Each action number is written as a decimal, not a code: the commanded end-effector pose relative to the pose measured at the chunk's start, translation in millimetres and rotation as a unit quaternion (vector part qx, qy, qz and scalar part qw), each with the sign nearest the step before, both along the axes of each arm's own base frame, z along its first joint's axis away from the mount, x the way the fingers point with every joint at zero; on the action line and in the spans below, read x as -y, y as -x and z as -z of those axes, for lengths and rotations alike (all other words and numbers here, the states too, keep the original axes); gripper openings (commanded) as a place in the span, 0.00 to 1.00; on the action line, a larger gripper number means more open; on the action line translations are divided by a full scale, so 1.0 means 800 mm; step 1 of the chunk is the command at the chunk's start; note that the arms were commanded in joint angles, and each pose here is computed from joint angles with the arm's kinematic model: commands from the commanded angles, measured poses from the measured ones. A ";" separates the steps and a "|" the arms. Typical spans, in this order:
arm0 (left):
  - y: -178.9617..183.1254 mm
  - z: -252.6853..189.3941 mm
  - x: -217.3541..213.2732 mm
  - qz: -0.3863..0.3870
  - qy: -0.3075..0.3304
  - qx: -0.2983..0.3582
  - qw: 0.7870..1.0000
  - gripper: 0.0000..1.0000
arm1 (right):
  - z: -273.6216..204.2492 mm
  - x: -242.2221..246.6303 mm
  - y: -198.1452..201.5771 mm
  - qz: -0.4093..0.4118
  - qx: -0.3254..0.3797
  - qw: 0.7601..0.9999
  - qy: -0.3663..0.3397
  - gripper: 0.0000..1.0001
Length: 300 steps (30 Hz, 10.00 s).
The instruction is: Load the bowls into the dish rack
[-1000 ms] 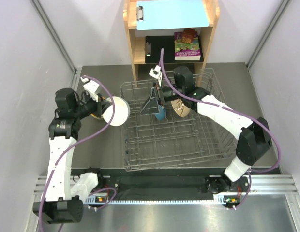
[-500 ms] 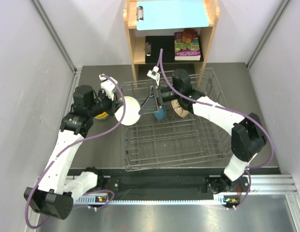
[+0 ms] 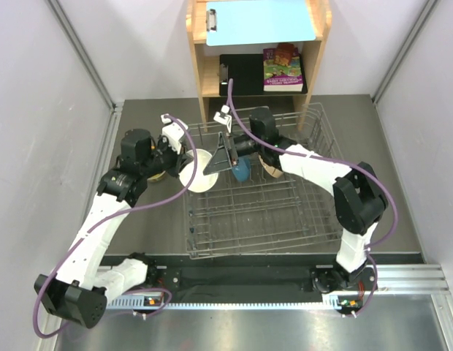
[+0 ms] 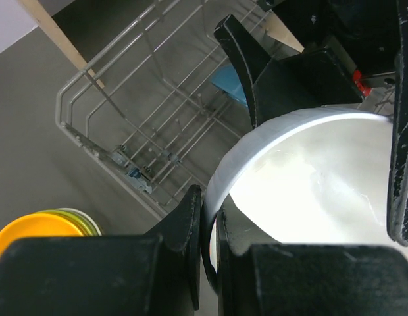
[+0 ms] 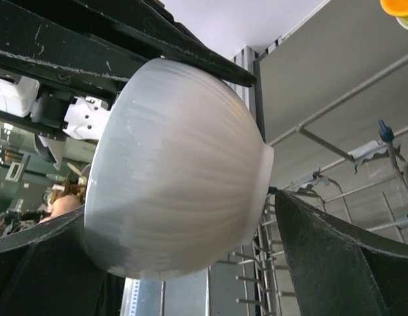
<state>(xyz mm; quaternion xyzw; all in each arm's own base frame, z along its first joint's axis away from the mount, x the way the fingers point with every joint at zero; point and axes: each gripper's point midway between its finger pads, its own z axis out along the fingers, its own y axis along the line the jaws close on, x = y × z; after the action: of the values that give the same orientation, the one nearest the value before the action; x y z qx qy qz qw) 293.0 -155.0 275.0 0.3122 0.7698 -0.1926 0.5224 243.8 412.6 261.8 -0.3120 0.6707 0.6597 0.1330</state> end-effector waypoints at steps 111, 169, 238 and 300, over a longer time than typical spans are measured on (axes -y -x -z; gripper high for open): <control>0.047 0.031 -0.236 -0.377 -0.093 0.021 0.921 0.99 | 0.032 -0.012 -0.134 0.427 0.505 0.638 0.395 0.00; 0.048 0.029 -0.232 -0.371 -0.084 0.019 0.924 0.99 | 0.102 -0.047 -0.114 0.371 0.511 0.645 0.431 0.94; -0.163 0.191 -0.288 -0.324 -0.142 -0.097 0.930 0.74 | -0.120 0.152 -0.179 0.525 0.465 0.631 0.332 0.98; -0.012 -0.081 -0.083 -0.005 0.080 0.096 0.992 0.00 | -0.065 -0.022 0.001 0.062 0.138 0.988 0.018 1.00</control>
<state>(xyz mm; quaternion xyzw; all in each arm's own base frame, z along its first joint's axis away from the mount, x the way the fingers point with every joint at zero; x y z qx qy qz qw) 306.5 -76.1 317.9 0.2703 0.7289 -0.2024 0.5955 272.7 413.1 300.0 -0.3244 0.7229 0.5318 0.2990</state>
